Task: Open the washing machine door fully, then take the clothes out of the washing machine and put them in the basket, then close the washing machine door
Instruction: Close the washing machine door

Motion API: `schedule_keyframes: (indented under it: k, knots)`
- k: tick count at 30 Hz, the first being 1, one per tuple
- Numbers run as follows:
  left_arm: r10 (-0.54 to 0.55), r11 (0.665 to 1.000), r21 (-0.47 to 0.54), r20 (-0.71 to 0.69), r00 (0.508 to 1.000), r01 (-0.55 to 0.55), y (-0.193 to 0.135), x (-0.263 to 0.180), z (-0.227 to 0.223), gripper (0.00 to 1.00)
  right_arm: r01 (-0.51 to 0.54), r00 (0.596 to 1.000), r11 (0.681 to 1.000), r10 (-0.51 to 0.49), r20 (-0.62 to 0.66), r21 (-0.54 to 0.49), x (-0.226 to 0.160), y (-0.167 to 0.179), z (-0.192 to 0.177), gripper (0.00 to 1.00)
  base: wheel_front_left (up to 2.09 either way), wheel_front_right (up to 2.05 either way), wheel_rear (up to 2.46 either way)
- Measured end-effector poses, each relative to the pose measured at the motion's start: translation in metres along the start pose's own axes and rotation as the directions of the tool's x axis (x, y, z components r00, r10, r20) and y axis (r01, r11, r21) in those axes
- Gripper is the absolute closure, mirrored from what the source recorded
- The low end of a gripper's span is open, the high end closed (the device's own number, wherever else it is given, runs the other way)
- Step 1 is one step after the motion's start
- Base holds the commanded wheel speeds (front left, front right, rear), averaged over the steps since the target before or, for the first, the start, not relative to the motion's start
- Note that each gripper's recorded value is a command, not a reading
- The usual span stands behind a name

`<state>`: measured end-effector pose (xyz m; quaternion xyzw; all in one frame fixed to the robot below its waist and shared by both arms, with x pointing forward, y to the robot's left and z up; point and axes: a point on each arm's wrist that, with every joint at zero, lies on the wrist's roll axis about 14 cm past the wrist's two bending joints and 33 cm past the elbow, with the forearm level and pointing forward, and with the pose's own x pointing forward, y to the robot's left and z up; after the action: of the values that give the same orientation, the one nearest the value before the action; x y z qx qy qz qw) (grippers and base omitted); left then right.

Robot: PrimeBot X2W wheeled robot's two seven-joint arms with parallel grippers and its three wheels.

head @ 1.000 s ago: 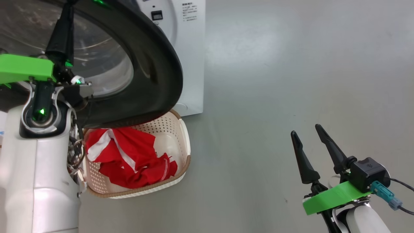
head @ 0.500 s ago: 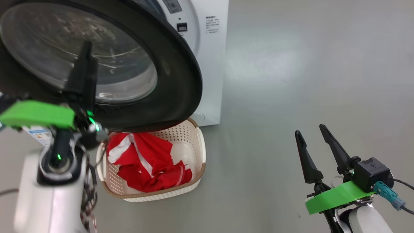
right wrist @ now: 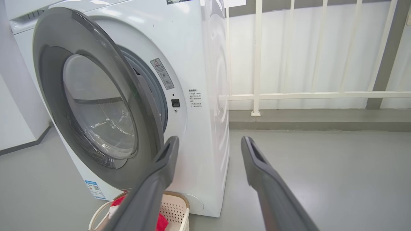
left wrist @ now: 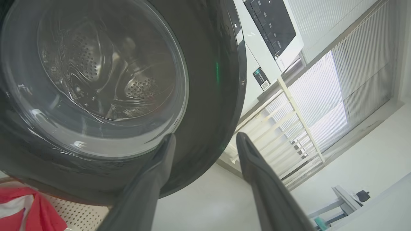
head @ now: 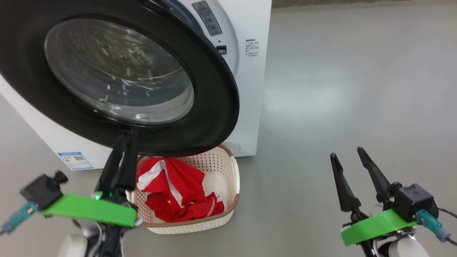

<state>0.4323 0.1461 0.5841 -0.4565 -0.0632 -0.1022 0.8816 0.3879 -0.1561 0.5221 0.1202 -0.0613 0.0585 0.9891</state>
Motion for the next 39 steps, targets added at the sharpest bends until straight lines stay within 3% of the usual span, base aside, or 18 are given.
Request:
schedule_keyframes:
  k: [6, 10, 14, 22, 39]
  knots:
    - [-0.032, 0.962, 0.270, 0.001, 0.999, 0.031, 0.003, -0.025, -0.002, 0.00, -0.011, 1.000, 1.000, 0.012, 0.022, -0.022, -0.007, 0.004, 0.008, 0.00, 0.00, 0.00, 0.00]
    - [-0.020, 0.906, 0.424, -0.006, 1.000, 0.021, 0.012, -0.038, -0.004, 0.00, -0.007, 0.999, 0.999, 0.009, 0.049, -0.038, -0.010, 0.003, 0.018, 0.00, 0.00, 0.00, 0.00]
    - [-0.004, 0.817, 0.577, -0.014, 1.000, 0.011, 0.018, -0.047, -0.006, 0.00, 0.022, 0.998, 0.999, -0.020, 0.055, -0.041, -0.019, -0.006, 0.020, 0.00, 0.00, 0.00, 0.00]
    - [-0.049, 0.715, 0.699, 0.039, 0.998, 0.007, 0.002, -0.056, 0.008, 0.00, 0.028, 0.998, 0.998, -0.024, 0.060, -0.058, -0.030, -0.006, 0.023, 0.00, 0.00, 0.00, 0.00]
    - [0.061, 0.691, 0.722, 0.001, 0.998, -0.043, 0.032, -0.088, -0.013, 0.00, 0.031, 0.997, 0.996, -0.025, 0.076, -0.088, -0.043, -0.006, 0.029, 0.00, 0.00, 0.00, 0.00]
